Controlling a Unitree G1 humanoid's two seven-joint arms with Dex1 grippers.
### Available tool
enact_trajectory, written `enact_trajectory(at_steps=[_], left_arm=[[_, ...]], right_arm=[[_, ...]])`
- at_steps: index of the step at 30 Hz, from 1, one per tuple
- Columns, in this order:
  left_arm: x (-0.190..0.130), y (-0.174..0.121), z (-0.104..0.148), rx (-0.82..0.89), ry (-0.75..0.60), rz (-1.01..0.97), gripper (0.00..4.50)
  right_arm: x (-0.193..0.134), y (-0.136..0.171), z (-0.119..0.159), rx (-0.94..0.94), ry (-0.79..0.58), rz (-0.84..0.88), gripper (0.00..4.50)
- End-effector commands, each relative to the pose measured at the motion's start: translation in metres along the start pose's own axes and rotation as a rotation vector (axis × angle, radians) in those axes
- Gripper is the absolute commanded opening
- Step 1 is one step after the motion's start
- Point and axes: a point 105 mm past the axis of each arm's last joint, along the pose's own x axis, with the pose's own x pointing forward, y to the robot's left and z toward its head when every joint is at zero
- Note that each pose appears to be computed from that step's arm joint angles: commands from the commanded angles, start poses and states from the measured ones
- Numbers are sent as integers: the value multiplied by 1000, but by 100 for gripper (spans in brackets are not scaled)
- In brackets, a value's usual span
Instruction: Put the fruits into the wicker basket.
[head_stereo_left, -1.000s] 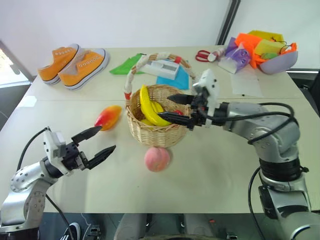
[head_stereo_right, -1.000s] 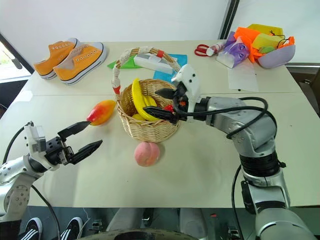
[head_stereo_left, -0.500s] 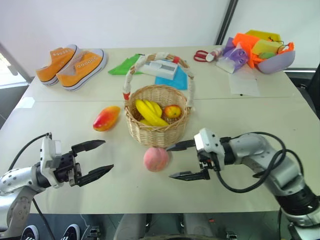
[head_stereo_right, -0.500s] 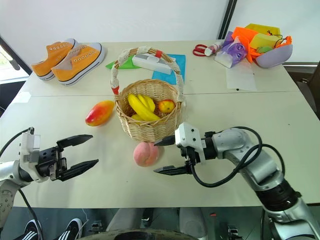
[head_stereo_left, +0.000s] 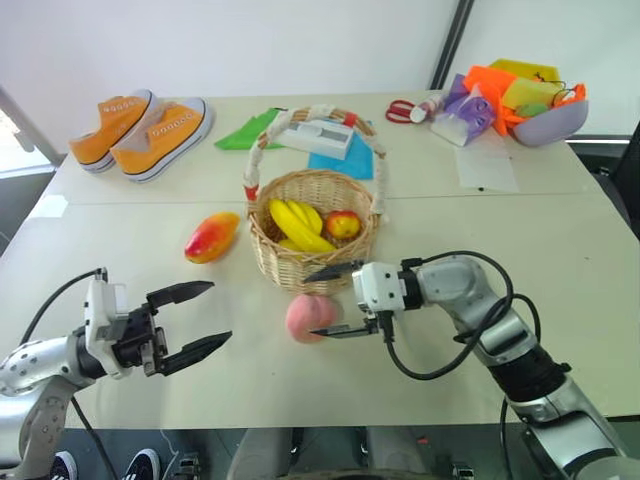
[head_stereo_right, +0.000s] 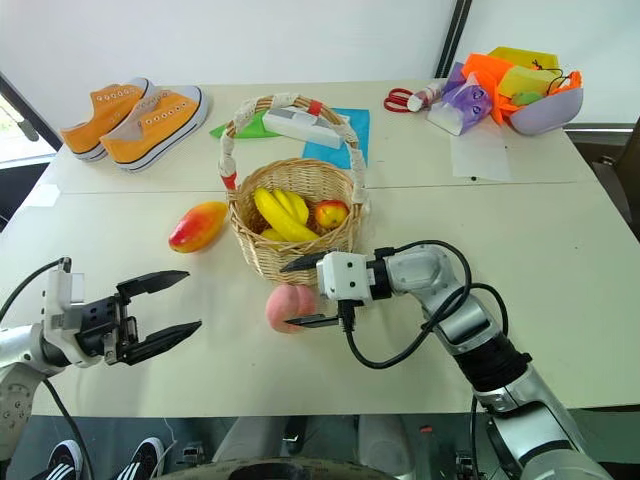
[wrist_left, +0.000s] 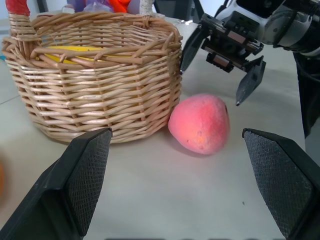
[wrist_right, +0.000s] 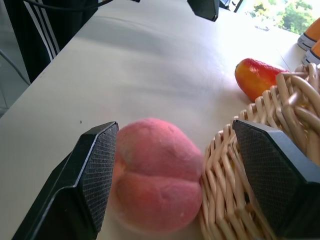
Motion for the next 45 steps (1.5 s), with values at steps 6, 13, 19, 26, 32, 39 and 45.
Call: enact_trajectory(at_steps=[6, 13, 19, 26, 32, 39, 45], left_arm=[[1, -20, -6, 38, 41, -90, 450], [4, -19, -6, 65, 35, -85, 450], [4, -20, -9, 71, 35, -75, 450], [4, -20, -9, 64, 27, -73, 450], [6, -18, -9, 60, 17, -65, 450], [7, -10, -2, 33, -35, -12, 450], [7, 7, 13, -7, -133, 77, 450]], right_arm=[[6, 11, -3, 82, 40, 74, 381], [11, 7, -14, 81, 95, 52, 381], [12, 5, -23, 75, 124, 31, 381], [9, 4, -24, 57, 137, 25, 188], [0, 6, -9, 83, 74, 36, 188], [-22, -2, 35, 247, -82, 21, 188], [-40, -51, 99, 349, -355, -136, 188]])
